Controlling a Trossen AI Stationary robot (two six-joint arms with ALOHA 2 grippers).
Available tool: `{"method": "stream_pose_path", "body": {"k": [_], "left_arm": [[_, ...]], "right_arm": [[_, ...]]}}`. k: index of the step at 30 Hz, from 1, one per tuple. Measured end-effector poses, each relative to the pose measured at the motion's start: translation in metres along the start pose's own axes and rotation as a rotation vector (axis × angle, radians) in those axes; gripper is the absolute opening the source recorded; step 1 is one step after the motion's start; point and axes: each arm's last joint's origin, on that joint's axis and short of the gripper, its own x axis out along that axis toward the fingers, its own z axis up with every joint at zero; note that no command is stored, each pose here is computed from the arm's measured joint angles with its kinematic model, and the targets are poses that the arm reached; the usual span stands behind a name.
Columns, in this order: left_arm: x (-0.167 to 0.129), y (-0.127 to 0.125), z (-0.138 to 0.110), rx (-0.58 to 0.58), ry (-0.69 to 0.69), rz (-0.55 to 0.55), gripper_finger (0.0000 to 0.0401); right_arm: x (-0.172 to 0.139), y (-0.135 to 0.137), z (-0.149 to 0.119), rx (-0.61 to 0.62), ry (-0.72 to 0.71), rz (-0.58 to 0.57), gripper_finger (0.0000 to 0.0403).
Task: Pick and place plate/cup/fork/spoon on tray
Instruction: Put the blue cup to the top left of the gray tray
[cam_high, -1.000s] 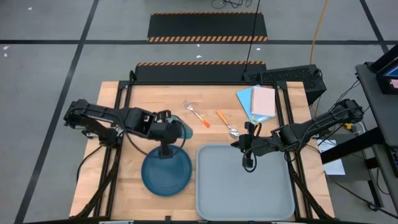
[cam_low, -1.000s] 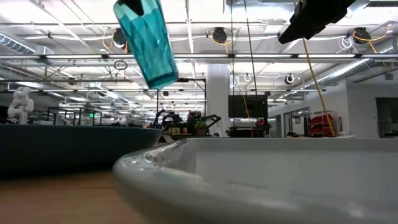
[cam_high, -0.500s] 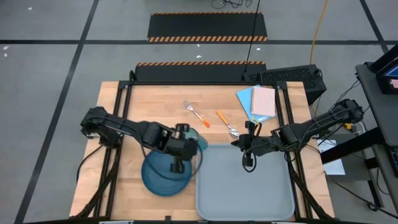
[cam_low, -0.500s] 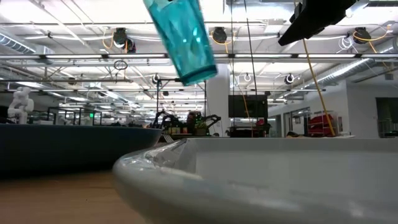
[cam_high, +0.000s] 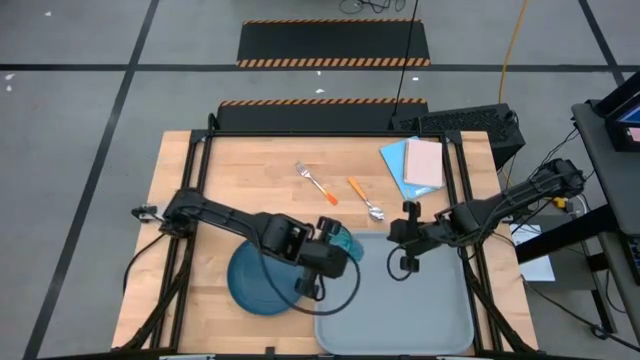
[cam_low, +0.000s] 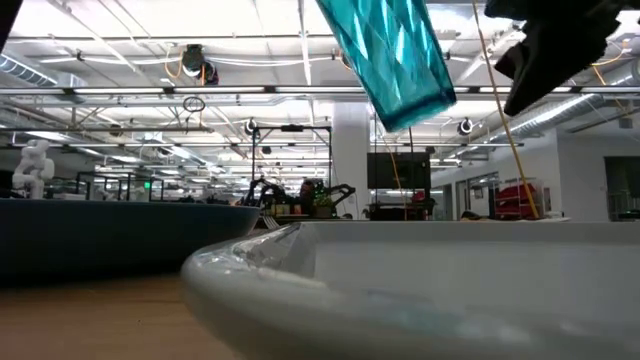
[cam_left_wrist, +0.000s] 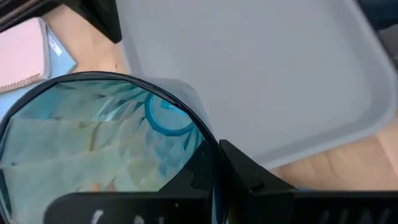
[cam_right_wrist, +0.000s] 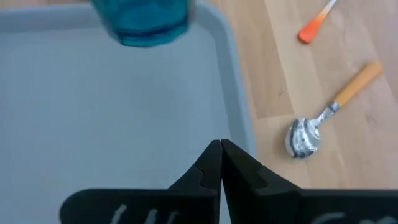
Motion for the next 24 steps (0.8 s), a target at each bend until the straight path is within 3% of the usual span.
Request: {"method": "stream_pose_path", "body": {"k": [12,24], "left_arm": [[0.054,-0.009,-0.006,-0.006,0.123,-0.060,0.0011],[0.072,-0.006,-0.007,0.086,0.148,-0.083,0.0013]], "right_arm": [[-0.011,-0.008,-0.018,0.116,-0.035,0.030,0.0000],[-0.014,-0.015,-0.028,0.133,-0.081,0.024,0.0000]]}}
